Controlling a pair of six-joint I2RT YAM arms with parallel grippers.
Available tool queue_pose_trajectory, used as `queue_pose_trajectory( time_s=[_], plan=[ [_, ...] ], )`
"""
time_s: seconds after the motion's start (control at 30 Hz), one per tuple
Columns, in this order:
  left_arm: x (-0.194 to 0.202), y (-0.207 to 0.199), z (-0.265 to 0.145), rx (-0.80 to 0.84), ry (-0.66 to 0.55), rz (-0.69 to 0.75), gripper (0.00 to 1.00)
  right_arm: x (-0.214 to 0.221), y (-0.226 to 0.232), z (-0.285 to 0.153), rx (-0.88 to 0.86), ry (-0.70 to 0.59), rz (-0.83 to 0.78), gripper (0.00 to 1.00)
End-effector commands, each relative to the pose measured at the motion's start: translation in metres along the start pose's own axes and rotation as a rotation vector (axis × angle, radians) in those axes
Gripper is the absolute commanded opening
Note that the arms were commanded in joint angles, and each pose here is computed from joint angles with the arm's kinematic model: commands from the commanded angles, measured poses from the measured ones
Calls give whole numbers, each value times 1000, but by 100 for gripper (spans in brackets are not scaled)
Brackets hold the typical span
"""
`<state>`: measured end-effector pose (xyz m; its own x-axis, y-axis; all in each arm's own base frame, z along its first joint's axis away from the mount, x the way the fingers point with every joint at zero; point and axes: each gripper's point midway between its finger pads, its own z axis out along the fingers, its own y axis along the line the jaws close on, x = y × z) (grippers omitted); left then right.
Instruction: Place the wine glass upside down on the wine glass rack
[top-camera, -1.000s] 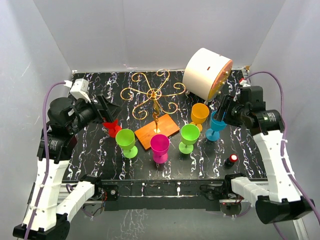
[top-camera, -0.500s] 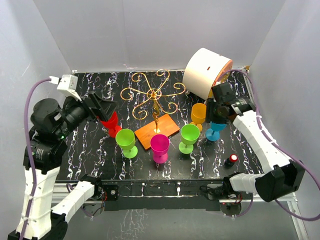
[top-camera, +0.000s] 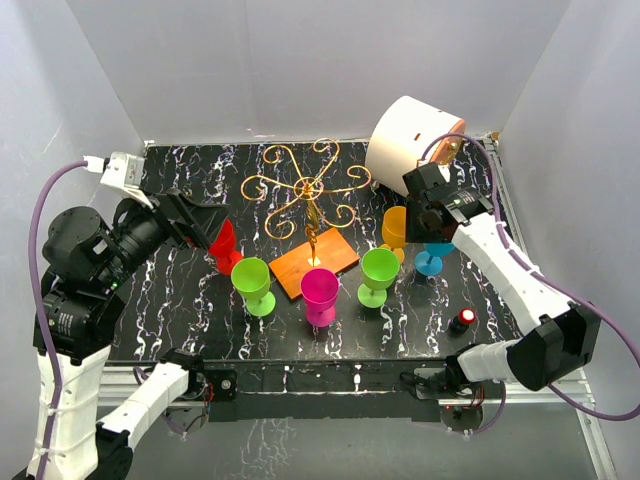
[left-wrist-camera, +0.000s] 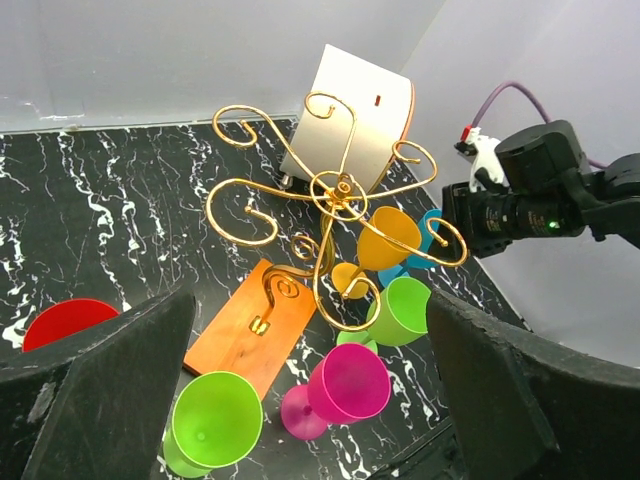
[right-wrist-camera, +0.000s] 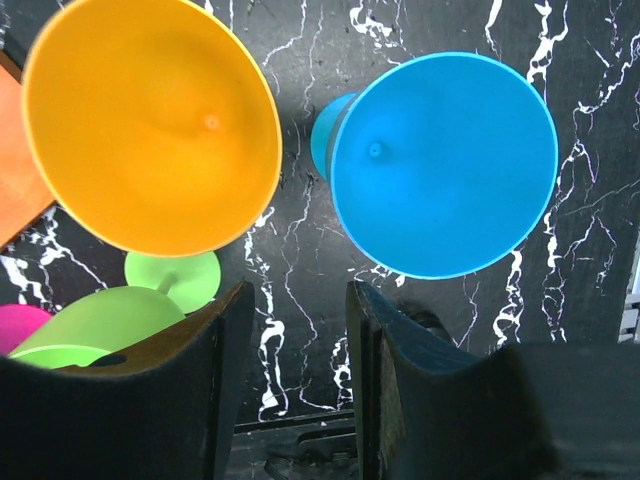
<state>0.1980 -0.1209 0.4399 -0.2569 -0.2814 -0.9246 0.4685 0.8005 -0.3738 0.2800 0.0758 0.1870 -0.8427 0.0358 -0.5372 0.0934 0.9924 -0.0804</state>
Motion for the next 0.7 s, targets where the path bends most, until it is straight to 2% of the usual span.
queue_pose_trajectory(
  time_s=[0.0,0.23,0.53,0.67],
  plan=[
    [-4,0,-1,-3,-6,23,99,-38,0,-30,-37,-165,65,39],
    [-3,1,1,-9,-4,30,99,-35,-20,-11,112,-159,58,32],
    [-3,3,3,-14,-1,34,99,-35,-14,10,124,-152,39,29],
    [-6,1,1,-10,-5,37,99,-40,-6,20,72,-146,27,27]
  ],
)
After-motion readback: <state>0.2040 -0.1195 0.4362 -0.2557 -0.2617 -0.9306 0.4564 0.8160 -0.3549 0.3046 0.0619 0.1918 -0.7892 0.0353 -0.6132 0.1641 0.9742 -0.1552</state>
